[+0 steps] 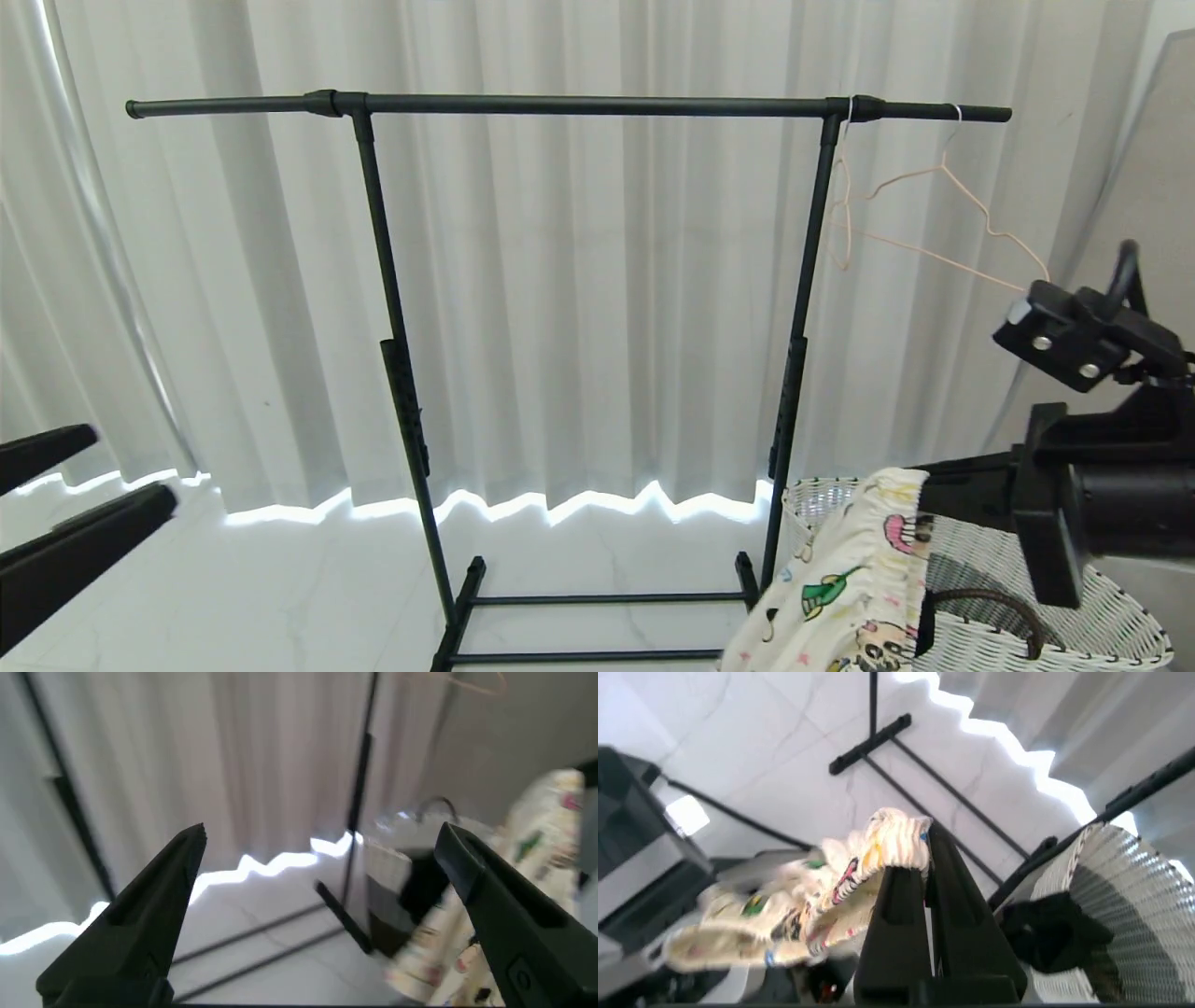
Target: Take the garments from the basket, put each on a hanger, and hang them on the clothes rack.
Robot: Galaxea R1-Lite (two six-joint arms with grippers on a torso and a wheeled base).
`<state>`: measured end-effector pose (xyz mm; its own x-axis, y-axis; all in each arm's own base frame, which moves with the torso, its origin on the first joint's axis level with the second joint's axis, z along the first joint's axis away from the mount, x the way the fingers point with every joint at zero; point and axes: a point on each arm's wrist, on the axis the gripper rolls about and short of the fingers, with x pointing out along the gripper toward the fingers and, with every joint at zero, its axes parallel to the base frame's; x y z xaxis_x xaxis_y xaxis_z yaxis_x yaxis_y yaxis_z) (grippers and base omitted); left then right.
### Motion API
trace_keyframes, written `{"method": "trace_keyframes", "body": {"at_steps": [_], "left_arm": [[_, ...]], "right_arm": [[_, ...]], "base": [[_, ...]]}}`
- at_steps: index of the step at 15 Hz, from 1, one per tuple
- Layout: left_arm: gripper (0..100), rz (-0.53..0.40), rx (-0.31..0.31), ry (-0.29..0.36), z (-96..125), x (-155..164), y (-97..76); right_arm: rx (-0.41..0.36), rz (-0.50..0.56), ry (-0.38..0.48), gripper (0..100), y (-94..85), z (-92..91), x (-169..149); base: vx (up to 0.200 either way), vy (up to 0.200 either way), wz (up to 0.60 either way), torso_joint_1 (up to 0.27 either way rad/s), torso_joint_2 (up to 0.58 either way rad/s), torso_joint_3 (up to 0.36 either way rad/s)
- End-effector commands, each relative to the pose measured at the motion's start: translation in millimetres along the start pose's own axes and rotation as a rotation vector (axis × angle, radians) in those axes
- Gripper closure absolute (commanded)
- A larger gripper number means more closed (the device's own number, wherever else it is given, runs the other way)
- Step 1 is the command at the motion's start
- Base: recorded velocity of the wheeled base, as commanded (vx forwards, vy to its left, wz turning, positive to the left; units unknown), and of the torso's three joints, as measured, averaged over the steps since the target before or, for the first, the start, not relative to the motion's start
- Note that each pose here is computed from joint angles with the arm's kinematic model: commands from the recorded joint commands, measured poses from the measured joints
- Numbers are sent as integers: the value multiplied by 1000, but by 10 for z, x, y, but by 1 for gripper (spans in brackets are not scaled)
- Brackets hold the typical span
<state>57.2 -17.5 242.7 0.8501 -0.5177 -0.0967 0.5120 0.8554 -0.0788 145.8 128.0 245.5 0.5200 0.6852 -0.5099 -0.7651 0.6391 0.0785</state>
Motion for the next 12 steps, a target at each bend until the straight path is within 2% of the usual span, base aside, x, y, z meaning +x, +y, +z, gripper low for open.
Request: {"method": "trace_keyframes", "body": {"at_steps": [1,2,3,4,6,7,9,10,12], "left_arm": [[0,-151,-44,222,29,727,30],[0,-132,-32,282,12,964,-19],[0,-114,-28,304,15,1073,-42],[0,-66,-17,355,42,1454,-155],[0,-129,-62,395,48,1759,-430],[0,-160,-72,430,-15,1863,-539],[0,-204,-51,509,-202,2006,-703],[0,-225,-41,528,-269,2054,-774],[0,-258,-62,495,-341,2205,-907]], "right_arm": [[4,-14,35,100,3,180,398],[17,-21,34,100,6,265,499],[21,-28,35,100,5,302,547],[34,-70,28,100,-23,424,702],[34,-102,29,100,-55,517,873],[36,-108,28,100,-70,550,937],[39,-108,28,100,-86,600,1045],[46,-109,23,100,-94,621,1066],[59,-111,24,100,-102,626,1088]], "base": [[0,0,0,0,0,0],[0,0,0,0,0,0],[0,0,0,0,0,0],[0,0,0,0,0,0],[0,0,0,0,0,0],[0,0,0,0,0,0],[0,0,0,0,0,0],[0,0,0,0,0,0],[0,0,0,0,0,0]]}}
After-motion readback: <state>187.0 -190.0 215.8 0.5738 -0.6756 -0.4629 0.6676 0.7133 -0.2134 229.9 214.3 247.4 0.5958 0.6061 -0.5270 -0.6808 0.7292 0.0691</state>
